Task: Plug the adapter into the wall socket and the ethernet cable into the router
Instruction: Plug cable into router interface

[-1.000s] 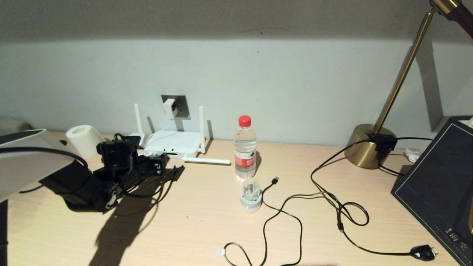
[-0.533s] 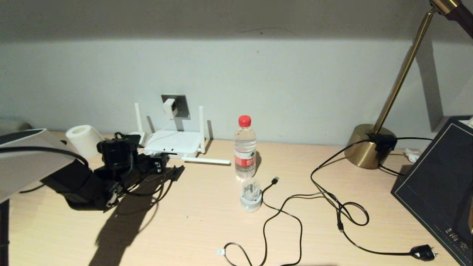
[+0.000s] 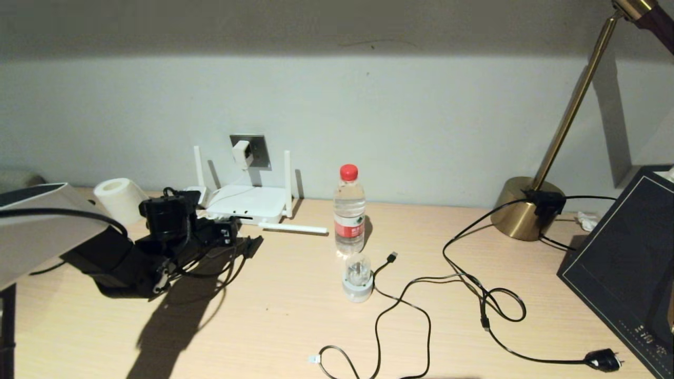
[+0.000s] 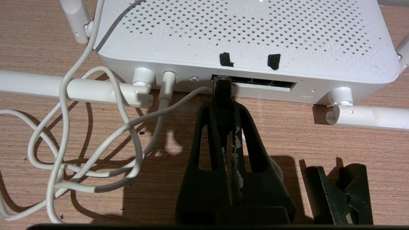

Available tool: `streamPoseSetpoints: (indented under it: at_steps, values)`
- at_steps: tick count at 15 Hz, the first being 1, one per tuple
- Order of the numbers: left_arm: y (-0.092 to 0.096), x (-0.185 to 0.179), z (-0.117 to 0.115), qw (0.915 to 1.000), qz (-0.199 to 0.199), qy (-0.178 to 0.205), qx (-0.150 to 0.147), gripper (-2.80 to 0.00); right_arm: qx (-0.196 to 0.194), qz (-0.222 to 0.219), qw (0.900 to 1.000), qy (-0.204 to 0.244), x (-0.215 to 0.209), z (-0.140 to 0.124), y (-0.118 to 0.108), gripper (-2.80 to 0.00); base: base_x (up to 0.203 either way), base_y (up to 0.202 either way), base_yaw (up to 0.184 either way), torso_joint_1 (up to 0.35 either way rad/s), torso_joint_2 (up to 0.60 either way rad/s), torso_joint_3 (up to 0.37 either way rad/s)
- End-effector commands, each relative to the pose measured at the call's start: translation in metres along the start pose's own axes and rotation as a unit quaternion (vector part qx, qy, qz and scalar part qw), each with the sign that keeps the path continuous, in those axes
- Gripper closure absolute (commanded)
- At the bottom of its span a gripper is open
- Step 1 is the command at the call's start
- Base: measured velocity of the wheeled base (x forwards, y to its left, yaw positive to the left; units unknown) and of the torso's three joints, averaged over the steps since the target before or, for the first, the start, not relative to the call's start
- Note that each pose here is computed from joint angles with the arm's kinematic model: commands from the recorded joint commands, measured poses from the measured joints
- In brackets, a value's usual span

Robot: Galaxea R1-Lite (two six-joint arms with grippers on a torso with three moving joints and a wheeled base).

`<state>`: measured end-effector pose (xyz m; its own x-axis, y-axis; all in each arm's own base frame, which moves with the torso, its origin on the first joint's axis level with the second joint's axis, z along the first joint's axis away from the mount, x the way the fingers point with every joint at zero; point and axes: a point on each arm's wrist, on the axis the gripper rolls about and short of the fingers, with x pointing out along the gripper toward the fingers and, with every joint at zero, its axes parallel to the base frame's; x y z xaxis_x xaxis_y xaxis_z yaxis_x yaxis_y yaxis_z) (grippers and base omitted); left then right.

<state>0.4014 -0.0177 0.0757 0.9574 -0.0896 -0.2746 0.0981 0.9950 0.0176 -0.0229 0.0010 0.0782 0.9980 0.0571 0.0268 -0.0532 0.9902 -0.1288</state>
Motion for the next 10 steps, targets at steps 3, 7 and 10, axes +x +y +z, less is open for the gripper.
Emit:
streamPoseSetpoints:
  at_steps: [3, 7, 10]
  values:
    - [0.0000, 0.0026, -0.0007, 1.0000, 0.000, -0.002, 0.000, 0.00, 0.000, 0.001, 1.000, 0.006, 0.0010, -0.0033, 0.0004, 0.00, 0.000, 0.000, 0.000, 0.000, 0.00, 0.000]
    - [0.0014, 0.0062, -0.0016, 1.0000, 0.000, -0.003, 0.000, 0.00, 0.000, 0.001, 1.000, 0.006, 0.0010, -0.0033, 0.0004, 0.00, 0.000, 0.000, 0.000, 0.000, 0.00, 0.000]
    - [0.0015, 0.0085, -0.0028, 1.0000, 0.000, -0.002, 0.000, 0.00, 0.000, 0.001, 1.000, 0.006, 0.0010, -0.0033, 0.0004, 0.00, 0.000, 0.000, 0.000, 0.000, 0.00, 0.000]
